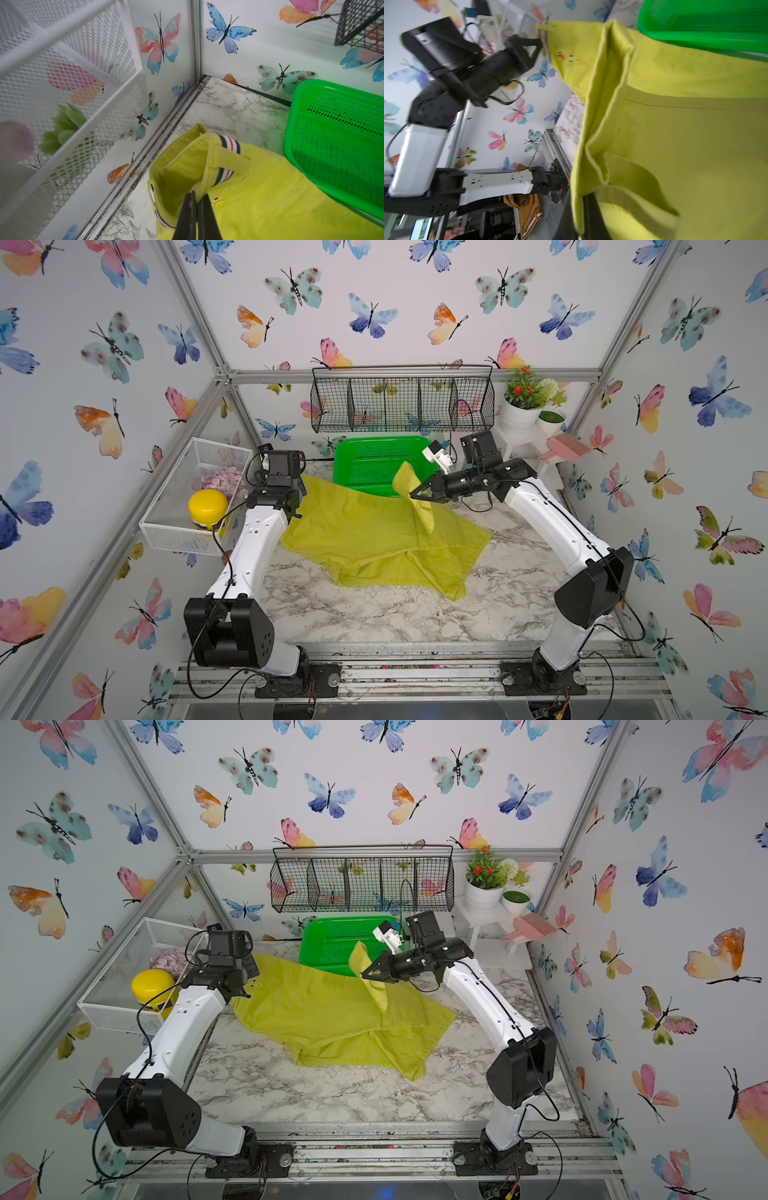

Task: Roll up the long pants
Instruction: Fold the long pant at the center of the board.

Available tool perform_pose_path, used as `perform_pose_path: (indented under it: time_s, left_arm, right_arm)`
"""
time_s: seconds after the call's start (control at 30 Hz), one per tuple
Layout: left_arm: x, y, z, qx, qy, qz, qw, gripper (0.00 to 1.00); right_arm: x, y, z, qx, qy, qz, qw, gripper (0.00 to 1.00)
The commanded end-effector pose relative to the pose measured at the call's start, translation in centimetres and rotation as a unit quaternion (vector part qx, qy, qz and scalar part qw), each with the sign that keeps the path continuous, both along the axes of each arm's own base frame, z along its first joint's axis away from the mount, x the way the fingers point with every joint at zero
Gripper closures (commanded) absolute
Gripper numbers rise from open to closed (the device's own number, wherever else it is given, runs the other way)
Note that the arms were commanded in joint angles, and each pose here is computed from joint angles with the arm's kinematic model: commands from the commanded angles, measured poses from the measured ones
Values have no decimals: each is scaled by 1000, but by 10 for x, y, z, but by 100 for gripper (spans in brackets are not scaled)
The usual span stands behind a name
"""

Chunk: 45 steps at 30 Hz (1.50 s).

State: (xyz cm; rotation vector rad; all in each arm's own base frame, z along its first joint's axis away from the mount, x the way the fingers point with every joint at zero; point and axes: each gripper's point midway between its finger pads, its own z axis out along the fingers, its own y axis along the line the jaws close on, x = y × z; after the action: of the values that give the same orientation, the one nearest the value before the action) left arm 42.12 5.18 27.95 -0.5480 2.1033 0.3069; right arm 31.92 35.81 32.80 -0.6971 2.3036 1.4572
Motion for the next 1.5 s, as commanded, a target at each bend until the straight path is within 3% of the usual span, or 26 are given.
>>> perform_pose_path:
  time_s: [0.0,0.03,0.07,0.1,0.17,0.27,0.43,0.57,0.67,0.77,0.93,1.17,1.47]
  left_arm:
    - [-4,-7,21,-19,-42,-7,999,100]
    - [-5,-8,20,-20,-42,-8,999,100]
    - [-6,-10,20,-21,-42,-10,999,100]
    - [-7,-11,19,-21,-41,-11,999,100]
    - [-7,-10,18,-21,-40,-12,999,100]
    - [-9,-11,18,-21,-40,-13,999,100]
    - [-11,-11,15,-20,-37,-12,999,100]
    - [-13,-12,12,-23,-34,-12,999,100]
    - [-15,-13,10,-23,-30,-13,999,100]
    - [-17,-14,7,-24,-26,-14,999,100]
    - [-18,-17,1,-26,-18,-19,999,100]
    - [-16,-21,-8,-31,-5,-25,999,100]
    - [-13,-27,-13,-36,0,-31,999,100]
  right_arm:
    - [-13,35,4,34,18,51,998,98]
    - [-13,38,-5,24,24,51,998,97]
    - [-10,39,-20,7,32,44,998,85]
    - [-8,37,-34,-9,38,38,999,65]
    - [0,29,-62,-60,35,10,998,48]
    - [13,5,-92,-140,23,-35,989,41]
    - [51,-63,-102,-201,2,-159,967,40]
    - [82,-151,-142,-272,23,-257,927,40]
    - [87,-199,-183,-360,40,-272,891,37]
    - [83,-221,-222,-414,62,-265,869,36]
    - [78,-247,-268,-433,100,-285,849,35]
    - [72,-291,-304,-493,115,-307,806,35]
    - [76,-280,-337,-489,140,-272,817,39]
